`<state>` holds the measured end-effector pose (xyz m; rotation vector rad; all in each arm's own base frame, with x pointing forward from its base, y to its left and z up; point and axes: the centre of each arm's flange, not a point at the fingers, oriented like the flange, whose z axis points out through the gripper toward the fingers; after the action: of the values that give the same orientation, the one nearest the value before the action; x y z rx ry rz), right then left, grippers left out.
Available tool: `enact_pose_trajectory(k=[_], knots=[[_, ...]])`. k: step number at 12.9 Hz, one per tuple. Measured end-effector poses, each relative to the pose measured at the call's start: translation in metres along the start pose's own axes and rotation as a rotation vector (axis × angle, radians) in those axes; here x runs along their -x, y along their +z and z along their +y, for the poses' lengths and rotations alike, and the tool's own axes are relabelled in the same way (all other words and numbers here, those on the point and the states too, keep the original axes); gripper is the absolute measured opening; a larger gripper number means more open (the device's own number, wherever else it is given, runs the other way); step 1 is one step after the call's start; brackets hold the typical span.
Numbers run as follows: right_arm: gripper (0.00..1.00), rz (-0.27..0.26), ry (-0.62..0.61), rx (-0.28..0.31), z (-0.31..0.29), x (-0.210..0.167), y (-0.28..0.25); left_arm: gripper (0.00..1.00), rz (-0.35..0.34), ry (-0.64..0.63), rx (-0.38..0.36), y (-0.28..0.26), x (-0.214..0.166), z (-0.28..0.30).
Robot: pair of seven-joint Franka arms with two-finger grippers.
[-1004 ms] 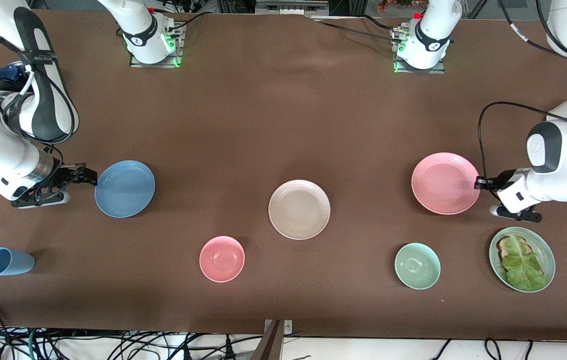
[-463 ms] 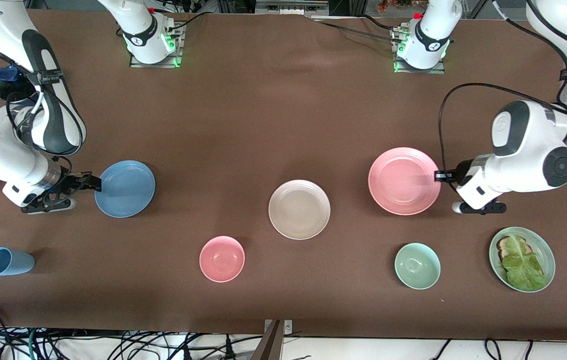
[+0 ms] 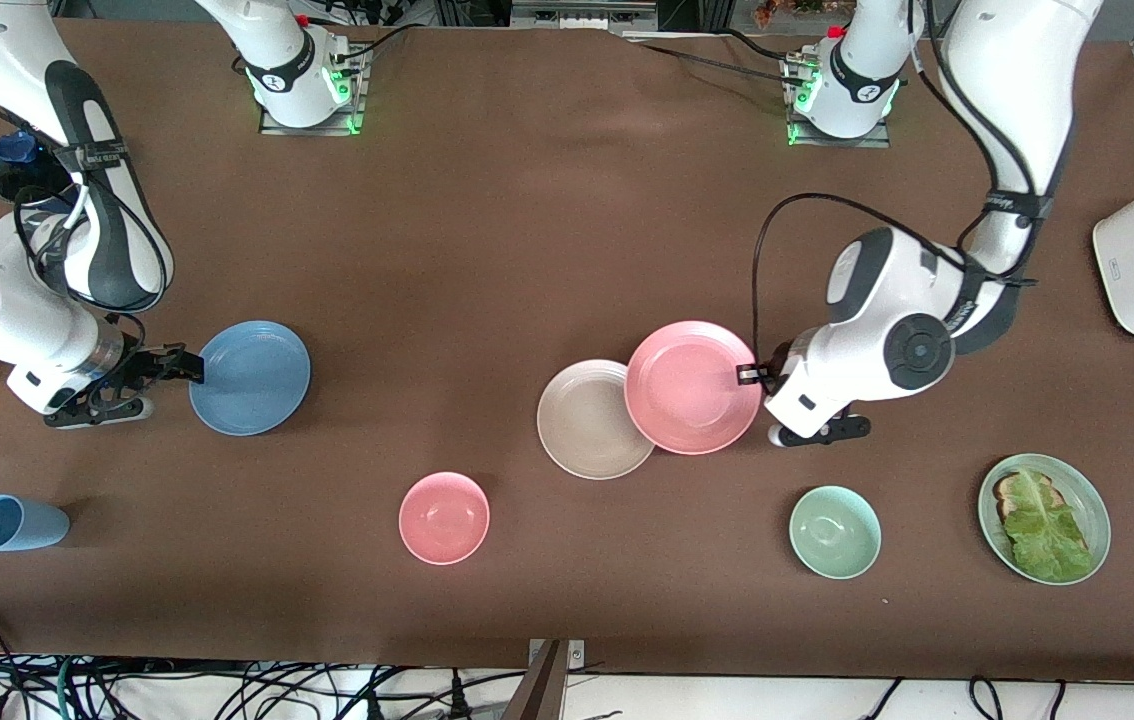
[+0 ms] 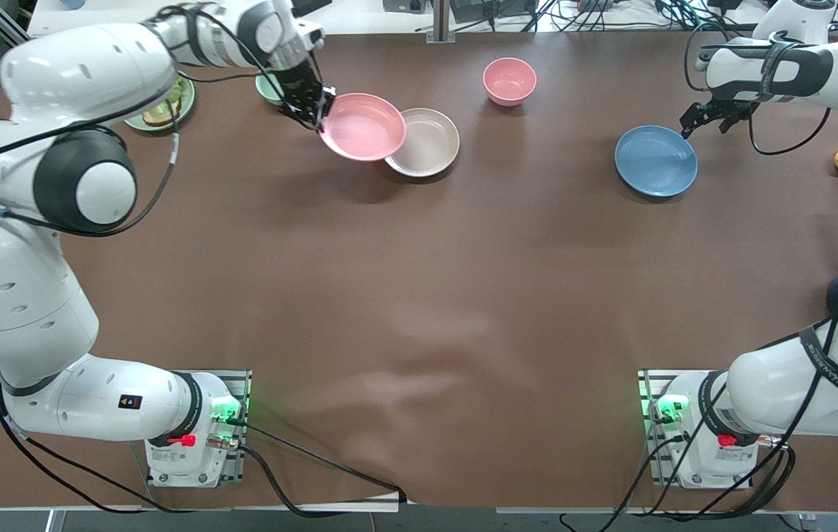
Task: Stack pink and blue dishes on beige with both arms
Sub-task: 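Carry the pink plate onto the beige plate while the right gripper reaches the blue plate, then open the left gripper and withdraw it from the pink plate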
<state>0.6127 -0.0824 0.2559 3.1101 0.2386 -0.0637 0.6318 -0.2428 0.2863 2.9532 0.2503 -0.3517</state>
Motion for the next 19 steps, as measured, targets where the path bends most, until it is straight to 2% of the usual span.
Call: enact_pose_trajectory(k=[3, 6, 13, 14, 18, 19], knots=[[1.0, -0.028, 0.01, -0.013, 0.001, 0.003, 0.019, 0.05, 0.031, -0.016, 0.019, 0.032, 0.006, 0.036], [0.98, -0.057, 0.008, -0.02, -0.001, 0.004, 0.042, 0.05, 0.033, -0.003, 0.019, 0.048, 0.018, 0.064], [0.98, -0.061, 0.008, -0.022, -0.002, 0.004, 0.051, 0.05, 0.04, -0.022, 0.037, 0.062, 0.0, 0.074], [0.98, -0.063, 0.008, -0.022, -0.002, 0.004, 0.055, 0.11, 0.039, -0.023, 0.037, 0.063, -0.001, 0.074], [0.95, -0.072, 0.018, -0.024, 0.004, 0.007, 0.069, 0.52, 0.061, -0.003, 0.007, 0.063, -0.001, 0.076], [0.88, -0.072, 0.02, -0.024, 0.005, 0.008, 0.071, 0.63, 0.07, -0.012, -0.008, 0.063, -0.002, 0.075]])
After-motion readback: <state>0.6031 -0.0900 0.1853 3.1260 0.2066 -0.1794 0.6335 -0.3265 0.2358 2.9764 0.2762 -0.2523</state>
